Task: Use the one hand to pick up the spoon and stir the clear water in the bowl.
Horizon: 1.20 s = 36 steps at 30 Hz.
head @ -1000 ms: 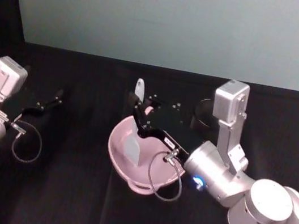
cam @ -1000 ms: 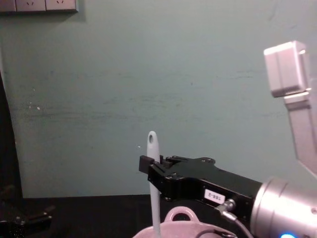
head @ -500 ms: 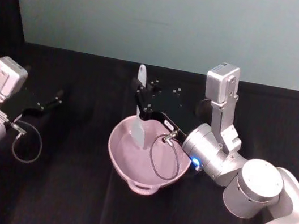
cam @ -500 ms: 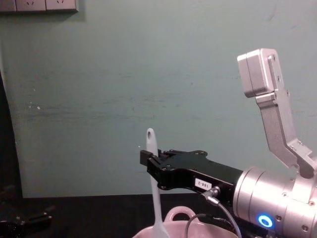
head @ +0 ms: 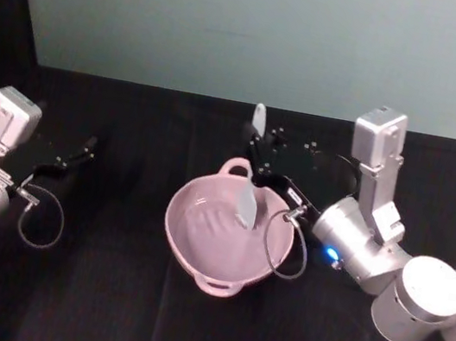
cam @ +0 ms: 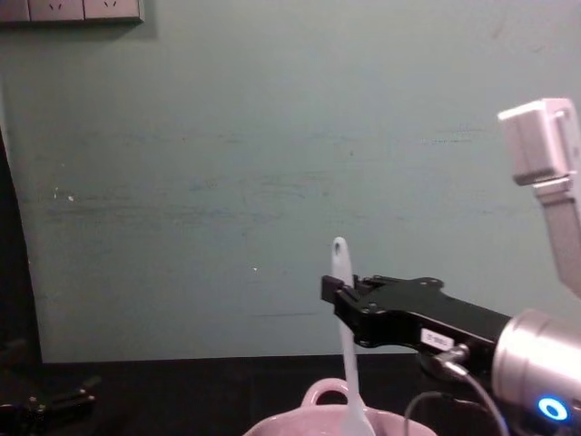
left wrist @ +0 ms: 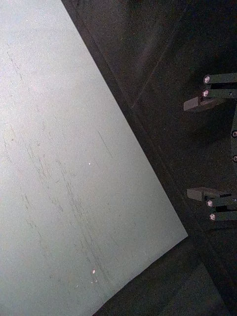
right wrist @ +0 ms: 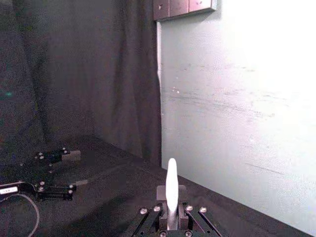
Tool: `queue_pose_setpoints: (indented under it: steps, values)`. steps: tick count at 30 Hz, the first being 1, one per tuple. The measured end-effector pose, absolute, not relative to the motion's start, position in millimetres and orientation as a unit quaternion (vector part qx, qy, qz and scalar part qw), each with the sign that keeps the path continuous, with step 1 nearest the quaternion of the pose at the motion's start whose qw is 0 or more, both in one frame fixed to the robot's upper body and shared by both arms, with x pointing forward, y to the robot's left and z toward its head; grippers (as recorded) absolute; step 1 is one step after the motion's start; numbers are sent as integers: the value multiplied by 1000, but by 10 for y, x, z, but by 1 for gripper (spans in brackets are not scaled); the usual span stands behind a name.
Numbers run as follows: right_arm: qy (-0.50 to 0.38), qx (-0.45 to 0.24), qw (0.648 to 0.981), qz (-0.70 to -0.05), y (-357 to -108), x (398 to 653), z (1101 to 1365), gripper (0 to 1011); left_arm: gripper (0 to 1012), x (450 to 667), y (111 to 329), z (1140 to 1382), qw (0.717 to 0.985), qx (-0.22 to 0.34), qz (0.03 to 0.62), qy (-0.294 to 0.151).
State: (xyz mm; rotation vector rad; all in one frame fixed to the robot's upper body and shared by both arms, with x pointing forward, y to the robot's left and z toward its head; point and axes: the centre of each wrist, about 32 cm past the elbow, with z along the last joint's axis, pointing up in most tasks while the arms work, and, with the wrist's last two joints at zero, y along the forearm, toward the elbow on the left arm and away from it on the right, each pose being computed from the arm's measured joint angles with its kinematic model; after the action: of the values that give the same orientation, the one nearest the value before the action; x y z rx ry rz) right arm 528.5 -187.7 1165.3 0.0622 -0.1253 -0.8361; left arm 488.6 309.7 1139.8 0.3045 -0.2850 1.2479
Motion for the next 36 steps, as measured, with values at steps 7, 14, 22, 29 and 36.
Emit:
queue_pose_setpoints:
  steps: [7, 14, 22, 29, 36]
  values:
    - [-57, 33, 911, -408, -1988, 5114, 11636, 121, 1011, 4886, 3097, 11398, 791, 141, 580, -132]
    - [-48, 41, 917, -395, -1999, 4863, 11605, 121, 1011, 4886, 3097, 11398, 791, 141, 580, -132]
    - [-34, 50, 927, -370, -1901, 4692, 11591, 121, 1011, 4886, 3097, 11398, 791, 141, 580, -132]
    - [-31, 48, 934, -353, -1780, 4713, 11583, 121, 1011, 4886, 3097, 11398, 791, 141, 580, -132]
    - [-44, 44, 935, -349, -1667, 4883, 11599, 121, 1011, 4886, 3097, 11398, 791, 141, 580, -132]
